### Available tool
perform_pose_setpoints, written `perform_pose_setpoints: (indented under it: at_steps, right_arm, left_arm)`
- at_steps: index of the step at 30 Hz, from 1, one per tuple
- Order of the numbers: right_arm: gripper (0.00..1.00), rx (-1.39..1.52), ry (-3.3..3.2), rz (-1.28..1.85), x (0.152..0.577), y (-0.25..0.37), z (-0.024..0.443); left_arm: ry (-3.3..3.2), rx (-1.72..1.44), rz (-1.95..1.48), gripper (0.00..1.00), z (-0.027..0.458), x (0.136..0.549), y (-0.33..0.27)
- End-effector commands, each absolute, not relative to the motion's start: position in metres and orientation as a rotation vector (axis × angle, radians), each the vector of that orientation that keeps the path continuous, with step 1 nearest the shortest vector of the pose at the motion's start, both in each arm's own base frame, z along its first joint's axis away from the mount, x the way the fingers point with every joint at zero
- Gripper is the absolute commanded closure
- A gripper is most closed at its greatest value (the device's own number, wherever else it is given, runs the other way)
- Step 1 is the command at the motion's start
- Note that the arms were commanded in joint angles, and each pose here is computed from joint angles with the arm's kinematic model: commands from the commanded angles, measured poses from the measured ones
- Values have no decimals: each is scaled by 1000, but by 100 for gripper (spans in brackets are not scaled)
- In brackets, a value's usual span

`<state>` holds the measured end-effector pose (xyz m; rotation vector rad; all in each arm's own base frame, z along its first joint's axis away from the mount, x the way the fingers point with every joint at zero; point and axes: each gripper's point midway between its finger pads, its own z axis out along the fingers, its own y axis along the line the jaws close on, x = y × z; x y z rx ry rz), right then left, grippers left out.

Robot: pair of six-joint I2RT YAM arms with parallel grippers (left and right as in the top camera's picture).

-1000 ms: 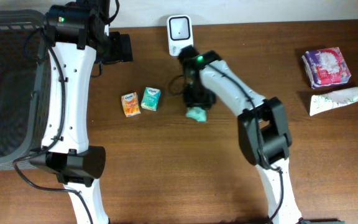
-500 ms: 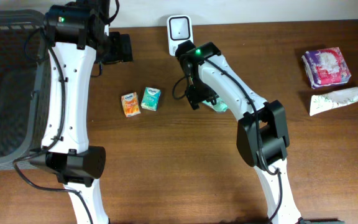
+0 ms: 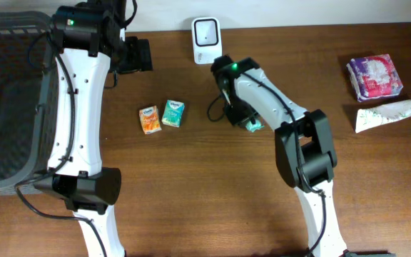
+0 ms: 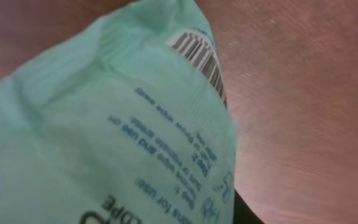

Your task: Scan the item barcode

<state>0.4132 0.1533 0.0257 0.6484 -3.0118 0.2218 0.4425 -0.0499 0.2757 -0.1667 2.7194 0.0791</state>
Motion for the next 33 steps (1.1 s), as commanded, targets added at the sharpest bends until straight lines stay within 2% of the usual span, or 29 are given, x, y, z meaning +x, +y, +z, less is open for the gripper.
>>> perform_pose_setpoints:
  at_steps: [1, 4, 5, 11, 12, 13, 14, 17, 22, 27, 29, 33]
  right_arm:
    - [78, 511, -3045, -379, 423, 193, 64]
    - [78, 311, -2891, -1045, 432, 195, 96]
    - [78, 292, -2849, -1146, 432, 190, 96]
    - [70, 5, -2747, -1169, 409, 129, 32]
    - [63, -27, -2755, -1168, 410, 120, 26]
    - [46, -66, -2772, -1139, 411, 105, 22]
    - [42, -100, -2784, -1113, 412, 93, 20]
    - [41, -217, -2798, -1085, 419, 57, 38]
    - [34, -175, -2862, -810, 417, 31, 56]
    - [34, -62, -2894, -682, 416, 46, 48]
    - [46, -27, -2897, -582, 413, 61, 45]
    - [49, 35, -3006, -166, 421, 65, 70]
  left_arm:
    - [2700, -177, 71, 1, 282, 442, -49]
    - [2700, -177, 71, 1, 282, 442, -50]
    - [2700, -177, 71, 1, 282, 442, -49]
    - [2700, -177, 71, 1, 282, 442, -49]
    - [2700, -177, 71, 1, 282, 442, -49]
    - [2700, -177, 71, 1, 282, 442, -49]
    - [2700, -177, 71, 1, 282, 442, -49]
    - [2700, -177, 71, 1, 282, 442, -49]
    - [2700, -177, 71, 1, 282, 442, -49]
    - [2700, -177, 71, 1, 282, 442, -49]
    - [2700, -177, 71, 1, 282, 442, -49]
    - [2700, -177, 71, 1, 282, 442, -49]
